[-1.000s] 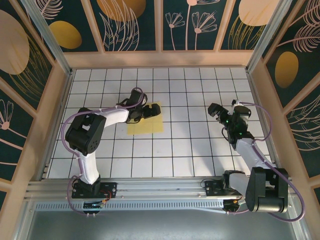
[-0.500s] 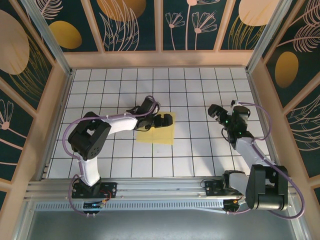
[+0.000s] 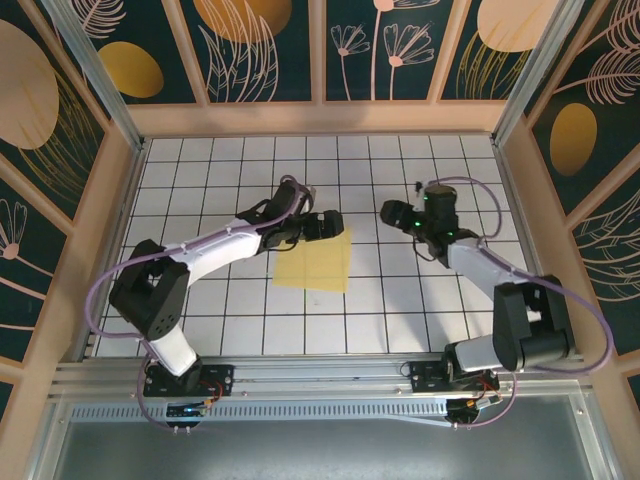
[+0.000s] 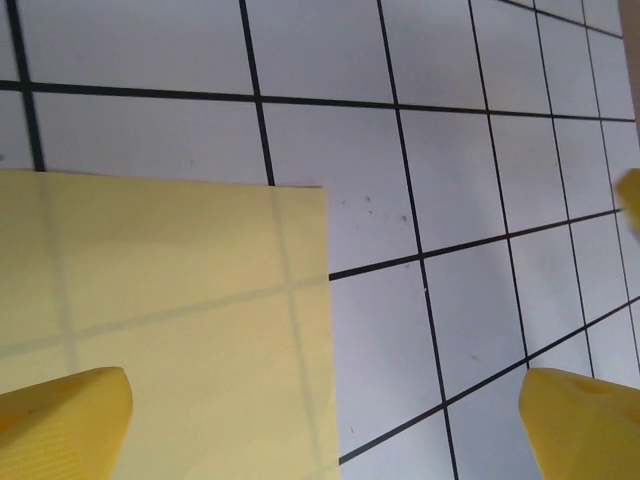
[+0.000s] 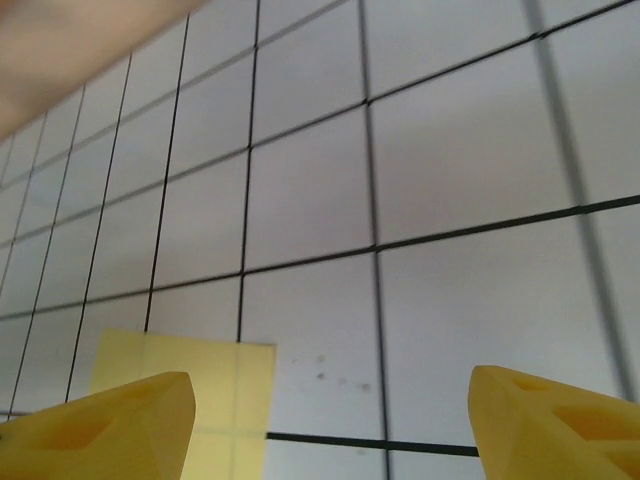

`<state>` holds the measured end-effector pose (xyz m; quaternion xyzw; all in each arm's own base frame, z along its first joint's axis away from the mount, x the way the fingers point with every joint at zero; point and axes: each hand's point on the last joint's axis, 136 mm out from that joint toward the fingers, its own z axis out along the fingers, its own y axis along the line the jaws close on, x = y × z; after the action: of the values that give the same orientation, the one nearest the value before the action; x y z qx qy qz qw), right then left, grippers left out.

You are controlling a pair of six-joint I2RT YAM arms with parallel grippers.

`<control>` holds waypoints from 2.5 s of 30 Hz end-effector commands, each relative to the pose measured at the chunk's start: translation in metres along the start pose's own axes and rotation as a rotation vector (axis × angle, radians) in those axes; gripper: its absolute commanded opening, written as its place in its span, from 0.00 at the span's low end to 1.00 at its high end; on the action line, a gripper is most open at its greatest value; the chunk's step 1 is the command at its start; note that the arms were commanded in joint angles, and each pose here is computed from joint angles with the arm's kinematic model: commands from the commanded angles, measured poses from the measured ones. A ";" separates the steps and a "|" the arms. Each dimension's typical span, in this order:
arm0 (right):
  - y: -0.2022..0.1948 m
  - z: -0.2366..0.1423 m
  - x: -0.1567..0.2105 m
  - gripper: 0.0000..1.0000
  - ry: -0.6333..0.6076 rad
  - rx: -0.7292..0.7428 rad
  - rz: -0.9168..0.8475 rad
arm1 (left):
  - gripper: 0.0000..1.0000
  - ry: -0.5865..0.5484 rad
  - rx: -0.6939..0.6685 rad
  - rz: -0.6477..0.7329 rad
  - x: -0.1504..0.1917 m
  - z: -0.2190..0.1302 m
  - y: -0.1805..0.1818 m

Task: Fold a paper plane with a square sheet of paper (fold left side to right side)
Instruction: Move the square sheet of paper to the center of the table, then pick up the square sheet of paper from the center of the table.

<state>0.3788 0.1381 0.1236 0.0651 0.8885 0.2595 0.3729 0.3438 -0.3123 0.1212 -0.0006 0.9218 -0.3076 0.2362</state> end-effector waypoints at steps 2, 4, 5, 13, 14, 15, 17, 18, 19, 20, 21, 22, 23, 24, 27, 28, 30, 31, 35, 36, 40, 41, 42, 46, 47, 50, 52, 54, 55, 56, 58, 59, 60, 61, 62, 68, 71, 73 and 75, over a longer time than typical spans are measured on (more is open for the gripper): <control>0.019 0.031 0.025 0.73 0.114 0.034 -0.045 | 0.99 0.059 -0.105 -0.045 0.028 -0.003 0.038; 0.027 0.047 0.038 0.73 0.167 0.049 -0.071 | 0.98 0.069 -0.114 -0.057 0.035 -0.004 0.046; 0.031 0.053 0.041 0.73 0.181 0.055 -0.080 | 0.98 0.072 -0.116 -0.060 0.037 -0.004 0.049; 0.050 0.090 0.068 0.71 0.283 0.081 -0.140 | 0.75 0.108 -0.124 -0.112 0.050 0.000 0.077; 0.051 0.092 0.070 0.71 0.287 0.084 -0.144 | 0.73 0.111 -0.126 -0.111 0.050 0.001 0.078; 0.052 0.094 0.072 0.70 0.293 0.088 -0.150 | 0.71 0.118 -0.131 -0.111 0.052 0.003 0.080; 0.055 0.097 0.074 0.70 0.299 0.089 -0.159 | 0.68 0.122 -0.138 -0.112 0.054 0.004 0.083; 0.056 0.098 0.076 0.70 0.304 0.092 -0.163 | 0.66 0.124 -0.144 -0.114 0.055 0.005 0.085; 0.056 0.100 0.077 0.70 0.308 0.093 -0.166 | 0.65 0.127 -0.152 -0.118 0.057 0.006 0.088; 0.056 0.101 0.078 0.70 0.309 0.095 -0.169 | 0.63 0.129 -0.153 -0.119 0.058 0.007 0.089; 0.056 0.102 0.078 0.70 0.311 0.097 -0.171 | 0.61 0.133 -0.160 -0.118 0.060 0.008 0.091; 0.056 0.104 0.077 0.70 0.310 0.097 -0.173 | 0.59 0.138 -0.166 -0.119 0.061 0.009 0.093; 0.056 0.105 0.078 0.70 0.312 0.098 -0.175 | 0.58 0.142 -0.172 -0.121 0.063 0.010 0.095; 0.056 0.107 0.077 0.70 0.313 0.102 -0.180 | 0.56 0.145 -0.179 -0.122 0.064 0.011 0.097; 0.061 0.111 0.081 0.70 0.321 0.116 -0.220 | 0.53 0.147 -0.191 -0.125 0.067 0.011 0.101; 0.061 0.113 0.082 0.70 0.324 0.127 -0.229 | 0.53 0.148 -0.195 -0.126 0.068 0.011 0.103; 0.061 0.116 0.084 0.70 0.331 0.138 -0.242 | 0.53 0.149 -0.201 -0.127 0.070 0.011 0.105; 0.062 0.117 0.085 0.70 0.334 0.138 -0.248 | 0.52 0.167 -0.219 -0.132 0.076 0.015 0.111; 0.063 0.120 0.090 0.70 0.345 0.145 -0.262 | 0.51 0.179 -0.236 -0.137 0.082 0.018 0.118; 0.062 0.120 0.092 0.70 0.350 0.151 -0.266 | 0.50 0.179 -0.238 -0.138 0.082 0.018 0.119; 0.056 0.121 0.099 0.70 0.369 0.174 -0.270 | 0.50 0.181 -0.245 -0.141 0.084 0.019 0.122; 0.054 0.121 0.100 0.70 0.374 0.178 -0.269 | 0.50 0.182 -0.245 -0.142 0.085 0.019 0.122; 0.053 0.120 0.103 0.70 0.381 0.183 -0.267 | 0.50 0.180 -0.245 -0.141 0.084 0.019 0.122; 0.052 0.118 0.114 0.70 0.419 0.182 -0.268 | 0.50 0.177 -0.244 -0.143 0.084 0.019 0.122; 0.052 0.116 0.116 0.70 0.428 0.179 -0.268 | 0.50 0.176 -0.243 -0.143 0.084 0.019 0.121; 0.059 0.111 0.123 0.70 0.449 0.149 -0.265 | 0.49 0.172 -0.238 -0.147 0.083 0.019 0.121; 0.066 0.108 0.127 0.69 0.465 0.124 -0.268 | 0.49 0.166 -0.230 -0.148 0.082 0.019 0.119; 0.071 0.107 0.130 0.67 0.482 0.110 -0.272 | 0.49 0.158 -0.211 -0.149 0.079 0.020 0.115; 0.073 0.106 0.132 0.66 0.490 0.107 -0.275 | 0.49 0.154 -0.201 -0.151 0.078 0.020 0.113; 0.075 0.105 0.134 0.65 0.495 0.102 -0.278 | 0.49 0.149 -0.193 -0.152 0.077 0.020 0.111; 0.080 0.104 0.135 0.63 0.504 0.091 -0.281 | 0.49 0.143 -0.183 -0.153 0.074 0.020 0.108; 0.082 0.103 0.136 0.62 0.508 0.088 -0.282 | 0.49 0.139 -0.179 -0.152 0.073 0.020 0.107; 0.085 0.102 0.136 0.61 0.513 0.080 -0.284 | 0.49 0.136 -0.176 -0.152 0.072 0.019 0.106; 0.087 0.102 0.137 0.59 0.518 0.076 -0.287 | 0.49 0.131 -0.175 -0.154 0.070 0.019 0.105; 0.088 0.101 0.137 0.57 0.523 0.073 -0.288 | 0.49 0.128 -0.172 -0.153 0.069 0.019 0.104; 0.096 0.101 0.140 0.44 0.552 0.041 -0.285 | 0.49 0.113 -0.154 -0.151 0.065 0.018 0.100; 0.102 0.102 0.140 0.37 0.558 0.010 -0.278 | 0.50 0.084 -0.134 -0.146 0.057 0.013 0.093; 0.106 0.101 0.141 0.32 0.564 -0.015 -0.269 | 0.53 0.058 -0.125 -0.133 0.048 0.009 0.087; 0.111 0.100 0.139 0.27 0.566 -0.050 -0.254 | 0.56 0.035 -0.121 -0.121 0.040 0.003 0.084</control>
<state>0.3436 0.3079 0.0282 -0.1251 0.9564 0.2126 0.1560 0.3114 -0.2522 0.0300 -0.0625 0.9511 -0.2506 0.1696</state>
